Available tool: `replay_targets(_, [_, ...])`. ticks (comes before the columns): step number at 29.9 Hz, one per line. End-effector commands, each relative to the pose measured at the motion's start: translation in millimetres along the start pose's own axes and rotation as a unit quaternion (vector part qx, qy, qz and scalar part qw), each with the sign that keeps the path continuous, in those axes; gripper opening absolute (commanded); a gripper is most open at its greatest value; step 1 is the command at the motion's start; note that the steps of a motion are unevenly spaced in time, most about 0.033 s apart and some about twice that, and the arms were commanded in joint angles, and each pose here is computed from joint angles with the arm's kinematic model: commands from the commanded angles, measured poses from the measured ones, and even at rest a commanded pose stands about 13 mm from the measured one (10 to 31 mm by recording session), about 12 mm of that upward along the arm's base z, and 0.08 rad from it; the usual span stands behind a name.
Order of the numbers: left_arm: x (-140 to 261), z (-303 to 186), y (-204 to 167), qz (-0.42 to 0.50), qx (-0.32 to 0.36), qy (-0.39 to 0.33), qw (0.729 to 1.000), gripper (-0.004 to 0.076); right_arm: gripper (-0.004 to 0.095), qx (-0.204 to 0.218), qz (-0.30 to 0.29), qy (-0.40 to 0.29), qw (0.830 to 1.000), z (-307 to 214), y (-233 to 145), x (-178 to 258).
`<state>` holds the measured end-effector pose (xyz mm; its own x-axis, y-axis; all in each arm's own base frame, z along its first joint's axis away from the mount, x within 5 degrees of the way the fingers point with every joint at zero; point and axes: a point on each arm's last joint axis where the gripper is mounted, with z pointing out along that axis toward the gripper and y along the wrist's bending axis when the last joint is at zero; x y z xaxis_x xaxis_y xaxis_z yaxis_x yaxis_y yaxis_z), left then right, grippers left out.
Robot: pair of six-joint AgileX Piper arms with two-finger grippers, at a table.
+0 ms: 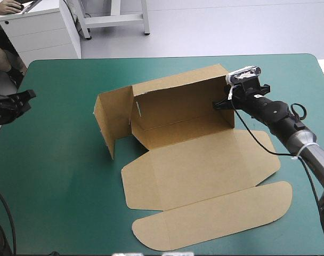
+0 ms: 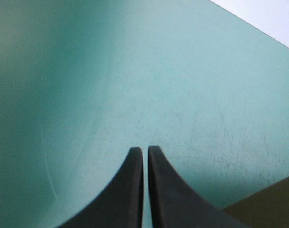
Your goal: Fold the box
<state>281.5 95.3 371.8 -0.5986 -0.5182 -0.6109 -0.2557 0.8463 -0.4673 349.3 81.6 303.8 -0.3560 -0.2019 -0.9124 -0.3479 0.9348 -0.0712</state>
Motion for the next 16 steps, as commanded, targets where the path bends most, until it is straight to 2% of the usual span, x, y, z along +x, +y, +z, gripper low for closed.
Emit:
replay_targets(1, [10.2, 0.7, 15.6, -0.082, 0.021, -0.037, 0.996, 0.0013, -0.0019, 0.014, 0.000, -0.041, 0.999, -14.8, -4.0, -22.7])
replay_targets(3, [25.0, 13.8, 28.2, -0.107, 0.007, -0.030, 0.994, 0.0013, -0.0019, 0.007, 0.006, -0.038, 0.999, -14.7, -2.7, -22.2])
replay_targets(6, [46.9, 29.8, 46.2, -0.134, -0.023, -0.025, 0.990, 0.0013, -0.0018, 0.002, 0.049, -0.037, 0.998, -14.7, -2.3, -22.0])
replay_targets(9, [61.0, 38.1, 57.1, -0.147, -0.043, -0.025, 0.988, 0.0013, -0.0009, -0.003, 0.042, -0.042, 0.998, -17.7, -2.1, -28.0])
replay_targets(12, [66.8, 40.9, 61.1, -0.149, -0.052, -0.021, 0.987, 0.0013, 0.0000, -0.023, 0.065, -0.044, 0.997, -23.9, 0.3, -42.0])
replay_targets(16, [68.7, 41.6, 61.3, -0.153, -0.050, -0.018, 0.987, 0.0013, 0.0000, -0.039, 0.104, 0.010, 0.994, -31.6, 2.0, -54.9])
